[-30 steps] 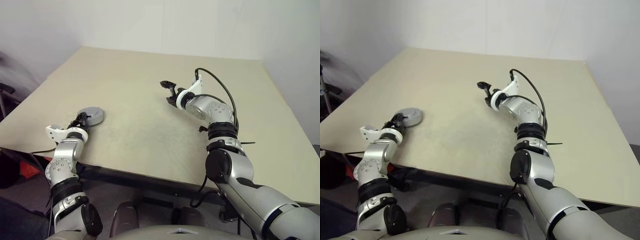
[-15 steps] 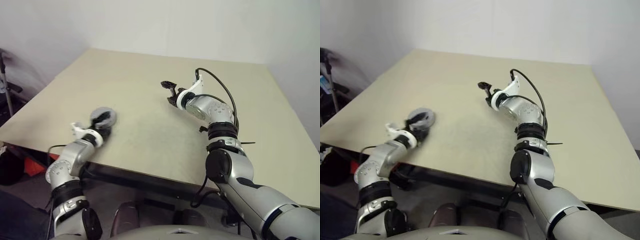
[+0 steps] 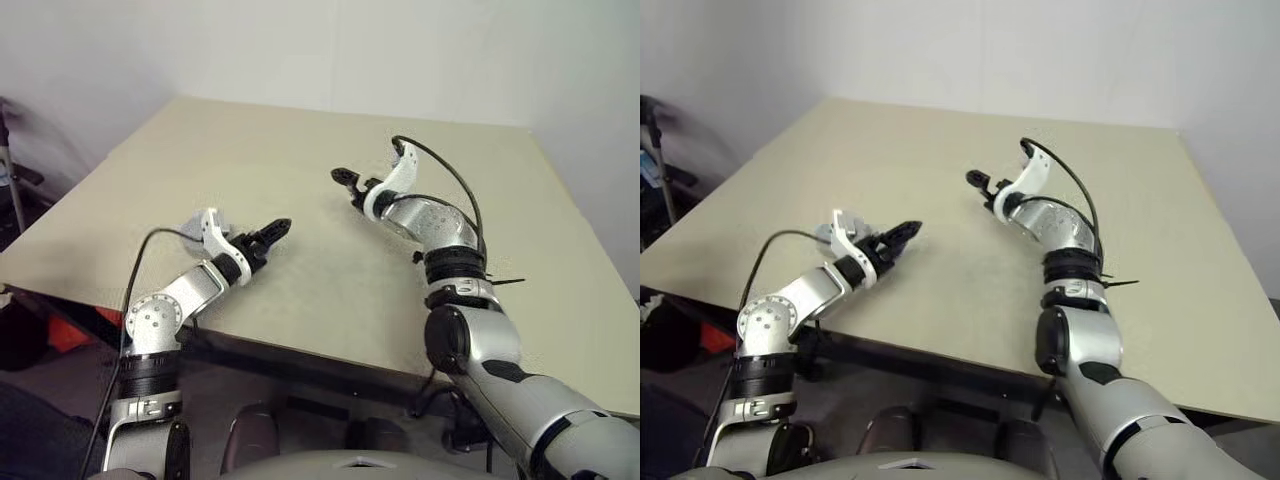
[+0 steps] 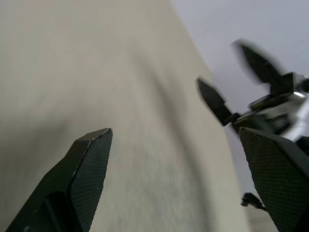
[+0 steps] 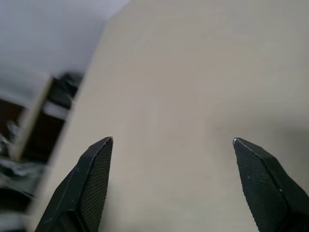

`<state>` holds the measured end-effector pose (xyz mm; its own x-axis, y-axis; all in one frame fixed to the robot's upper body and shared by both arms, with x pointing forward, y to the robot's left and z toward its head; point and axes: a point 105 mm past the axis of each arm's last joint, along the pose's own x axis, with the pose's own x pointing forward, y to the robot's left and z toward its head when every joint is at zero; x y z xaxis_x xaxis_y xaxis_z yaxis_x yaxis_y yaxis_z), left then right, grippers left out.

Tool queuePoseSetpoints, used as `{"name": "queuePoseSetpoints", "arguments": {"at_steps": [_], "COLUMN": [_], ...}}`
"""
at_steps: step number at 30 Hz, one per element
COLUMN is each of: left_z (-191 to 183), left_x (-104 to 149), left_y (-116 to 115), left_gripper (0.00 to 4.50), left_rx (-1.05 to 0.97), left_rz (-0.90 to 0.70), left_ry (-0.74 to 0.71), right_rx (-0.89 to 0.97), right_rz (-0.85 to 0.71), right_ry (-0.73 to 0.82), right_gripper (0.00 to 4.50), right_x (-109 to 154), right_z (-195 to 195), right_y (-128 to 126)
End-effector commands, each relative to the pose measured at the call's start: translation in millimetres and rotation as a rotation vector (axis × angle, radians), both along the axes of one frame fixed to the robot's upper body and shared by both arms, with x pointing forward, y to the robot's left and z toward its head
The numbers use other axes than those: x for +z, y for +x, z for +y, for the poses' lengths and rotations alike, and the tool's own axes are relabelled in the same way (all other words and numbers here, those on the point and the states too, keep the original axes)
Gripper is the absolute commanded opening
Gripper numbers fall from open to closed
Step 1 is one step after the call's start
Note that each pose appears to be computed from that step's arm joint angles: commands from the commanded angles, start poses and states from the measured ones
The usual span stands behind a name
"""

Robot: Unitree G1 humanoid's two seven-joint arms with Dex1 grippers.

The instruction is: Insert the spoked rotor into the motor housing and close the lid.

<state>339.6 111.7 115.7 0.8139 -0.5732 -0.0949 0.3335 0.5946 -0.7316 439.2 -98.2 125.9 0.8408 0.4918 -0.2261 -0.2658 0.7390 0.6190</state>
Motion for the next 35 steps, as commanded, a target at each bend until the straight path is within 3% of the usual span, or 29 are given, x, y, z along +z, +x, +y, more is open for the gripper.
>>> {"name": "queuePoseSetpoints", "arguments": {"at_steps": [1, 7, 10, 15, 19, 35], "left_z": [-6.0, -18.9, -26.3, -32.0, -31.3, -20.0], "left_x": [24.9, 31.1, 26.3, 19.5, 16.2, 26.4], "left_y": [-1.4, -14.1, -22.0, -28.2, -24.7, -15.0], "left_gripper": [4.45, 4.45, 4.45, 4.45, 4.45, 4.45], "left_rx": [-0.064, -0.208, -0.284, -0.384, -0.395, -0.278], "left_rz": [-0.215, -0.363, -0.419, -0.431, -0.437, -0.458], "left_ry": [0.108, 0.183, 0.231, 0.228, 0.24, 0.223], "right_rx": [0.236, 0.462, 0.652, 0.841, 0.861, 0.782], "right_rz": [-0.188, -0.312, -0.402, -0.383, -0.377, -0.474], "right_ry": [-0.09, -0.207, -0.218, -0.255, -0.289, -0.277], "right_gripper": [4.5, 4.5, 4.5, 4.5, 4.5, 4.5], "right_x": [18.0, 14.0, 17.1, 5.0, -6.6, -10.9], "right_z": [-9.5, -48.1, -58.3, -65.1, -61.9, -49.5], "right_y": [-14.5, -41.4, -69.4, -98.0, -101.0, -91.8]}}
